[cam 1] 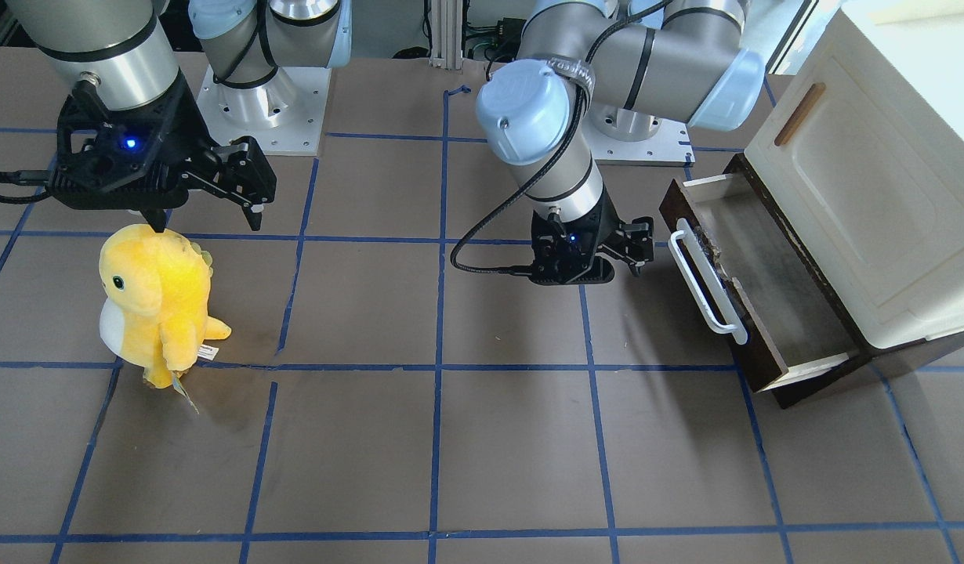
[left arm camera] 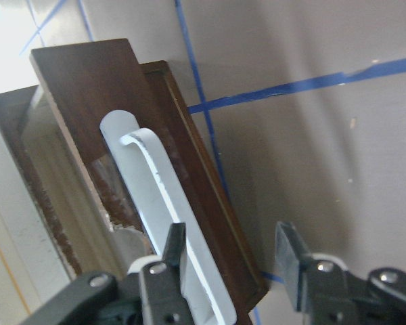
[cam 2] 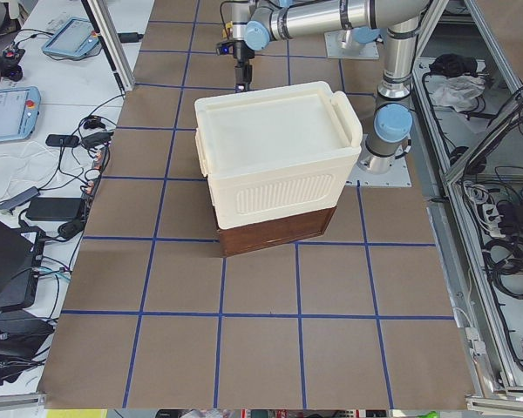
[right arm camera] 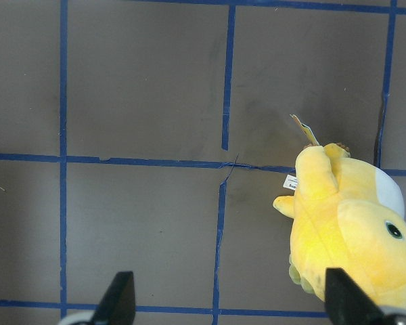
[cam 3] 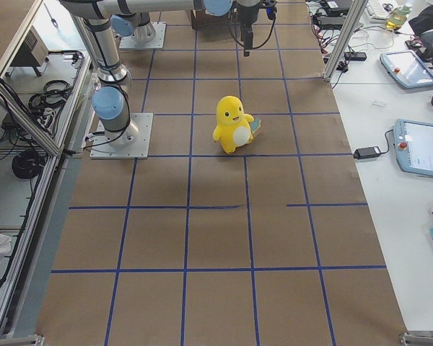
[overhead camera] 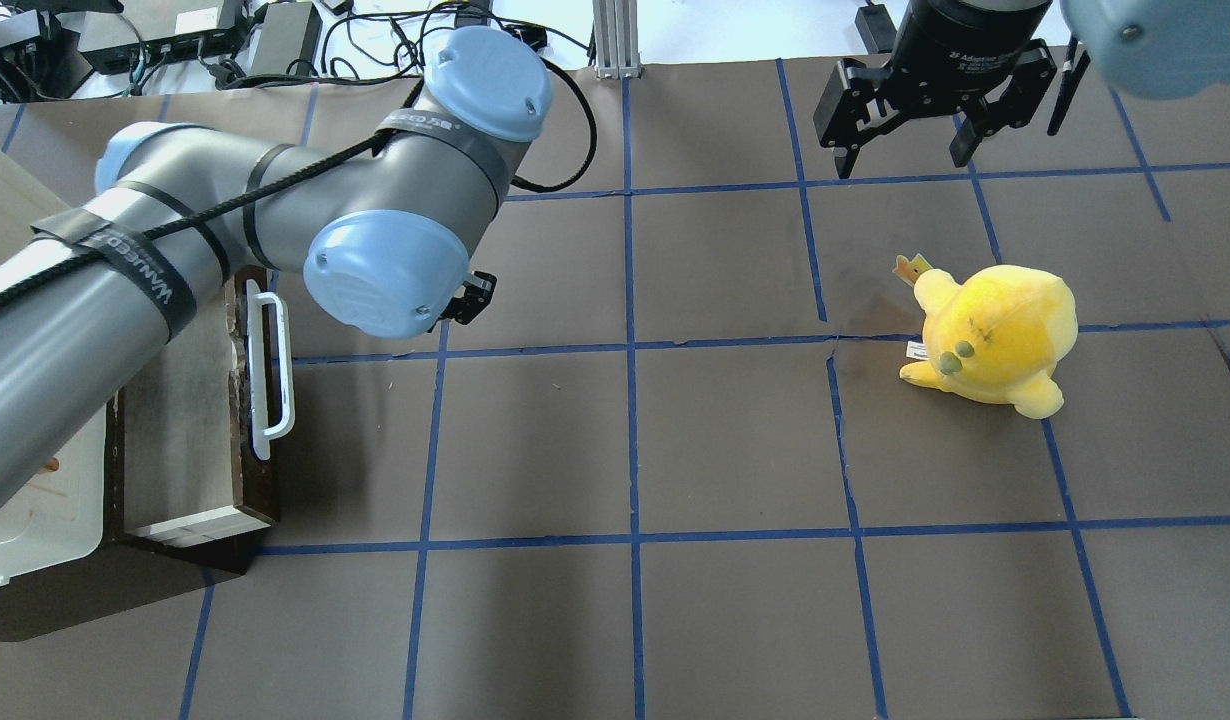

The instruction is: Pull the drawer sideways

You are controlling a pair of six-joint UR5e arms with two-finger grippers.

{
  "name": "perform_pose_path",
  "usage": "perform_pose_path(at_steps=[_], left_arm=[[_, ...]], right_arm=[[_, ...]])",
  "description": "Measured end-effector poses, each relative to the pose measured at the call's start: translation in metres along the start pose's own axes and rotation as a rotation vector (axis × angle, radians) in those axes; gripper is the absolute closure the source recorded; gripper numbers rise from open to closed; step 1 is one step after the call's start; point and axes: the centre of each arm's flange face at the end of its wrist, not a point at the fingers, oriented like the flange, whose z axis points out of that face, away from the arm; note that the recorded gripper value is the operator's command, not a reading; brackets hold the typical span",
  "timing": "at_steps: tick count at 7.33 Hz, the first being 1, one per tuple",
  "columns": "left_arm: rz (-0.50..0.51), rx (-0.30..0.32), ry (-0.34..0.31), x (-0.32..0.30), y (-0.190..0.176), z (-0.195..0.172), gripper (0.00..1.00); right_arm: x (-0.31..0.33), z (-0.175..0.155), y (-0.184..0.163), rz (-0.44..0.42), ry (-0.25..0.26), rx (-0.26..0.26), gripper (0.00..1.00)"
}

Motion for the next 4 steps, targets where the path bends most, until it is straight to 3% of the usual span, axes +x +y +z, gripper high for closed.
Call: perform_pose_path(at_steps=[2, 4], left_arm=[[-0.072, 0.055, 0.19, -0.042, 0.017, -0.041, 0.0], [-0.139, 0.069, 0.33, -0.079, 0.043, -0.071, 0.0]], right_arm=[[0.0, 0.0, 0.0, 0.001, 0.0, 0.0, 0.0], [0.0, 0.0, 0.0, 0.001, 0.0, 0.0, 0.0]])
